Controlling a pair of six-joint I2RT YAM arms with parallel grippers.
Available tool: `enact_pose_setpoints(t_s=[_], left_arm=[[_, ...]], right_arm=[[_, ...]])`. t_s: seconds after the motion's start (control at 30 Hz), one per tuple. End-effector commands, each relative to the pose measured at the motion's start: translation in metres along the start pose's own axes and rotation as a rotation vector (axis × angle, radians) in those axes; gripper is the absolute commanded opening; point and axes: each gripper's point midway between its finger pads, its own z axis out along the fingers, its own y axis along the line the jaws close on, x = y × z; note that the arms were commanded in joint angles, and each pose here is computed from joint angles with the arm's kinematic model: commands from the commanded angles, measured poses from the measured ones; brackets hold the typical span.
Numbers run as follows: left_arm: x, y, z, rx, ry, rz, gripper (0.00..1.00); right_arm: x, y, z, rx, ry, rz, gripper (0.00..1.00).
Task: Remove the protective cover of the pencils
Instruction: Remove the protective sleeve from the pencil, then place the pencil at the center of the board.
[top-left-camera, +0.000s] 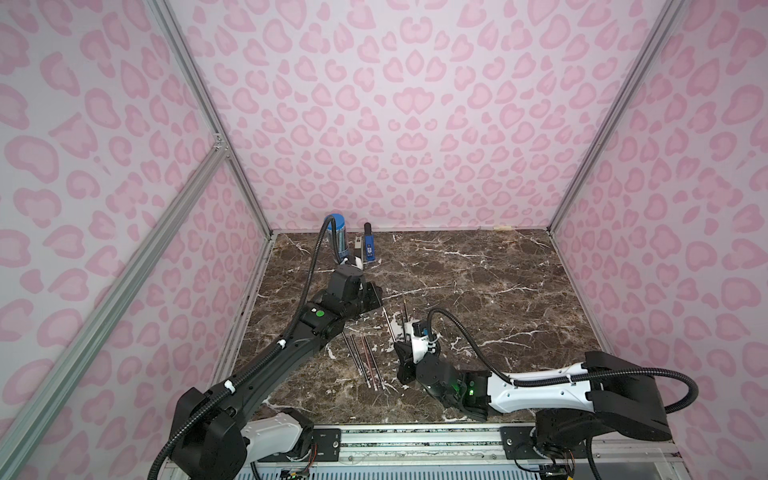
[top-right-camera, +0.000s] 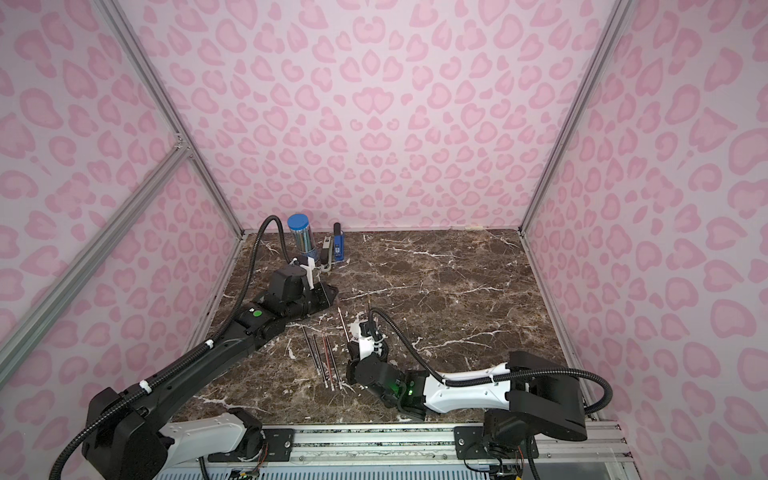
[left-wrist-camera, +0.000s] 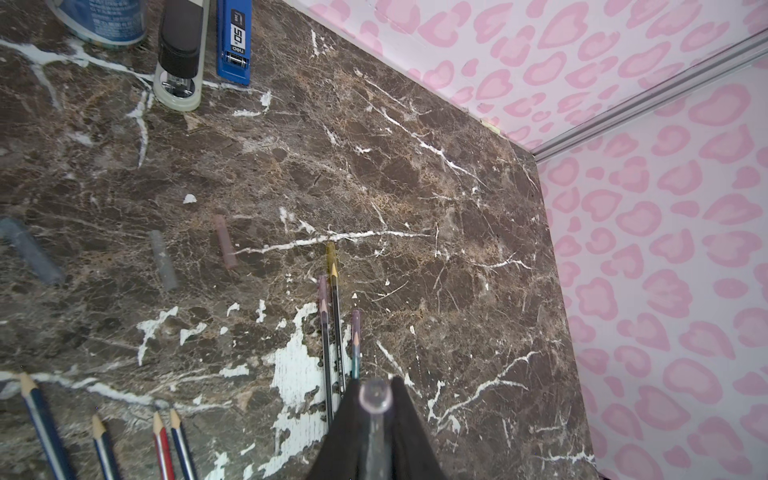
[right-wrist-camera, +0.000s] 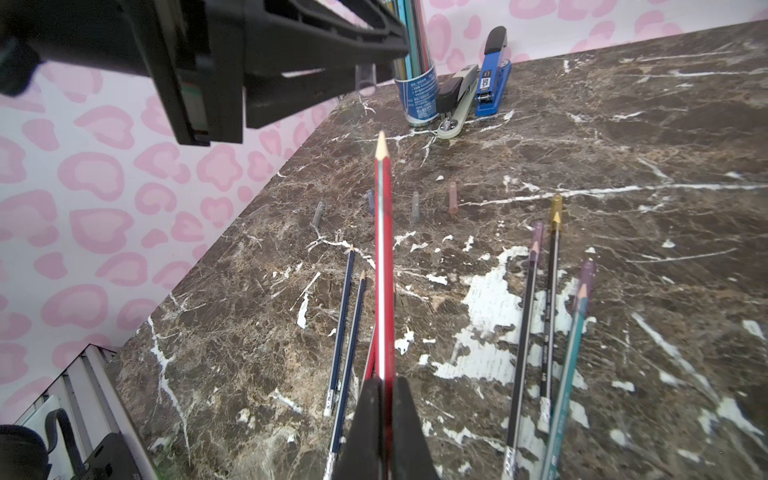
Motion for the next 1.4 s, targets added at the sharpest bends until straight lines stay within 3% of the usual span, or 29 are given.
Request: enact_pose_setpoints(t_s=[0.0, 0.2, 0.7, 1.37], left_arm=[[-0.009, 0.004, 0.002, -0.022, -0.022, 0.010, 0.18], [-0.015, 0.011, 0.008, -0.041, -0.022, -0.002, 0.17], [-0.024, 0.022, 0.022, -0.077, -0.017, -0.003, 0.16], [-0.026, 0.025, 0.022, -0.082, -0.016, -0.001, 0.16]], right_arm=[[0.001, -0.006, -0.002, 0.017, -0.016, 0.032, 0.06], [0.013, -0.010, -0.001, 0.029, -0.002, 0.038, 0.06], [0.083, -0.010, 0.046, 0.116, 0.169, 0.031, 0.04], [0.112, -0.043, 0.069, 0.243, 0.239, 0.032, 0.04]])
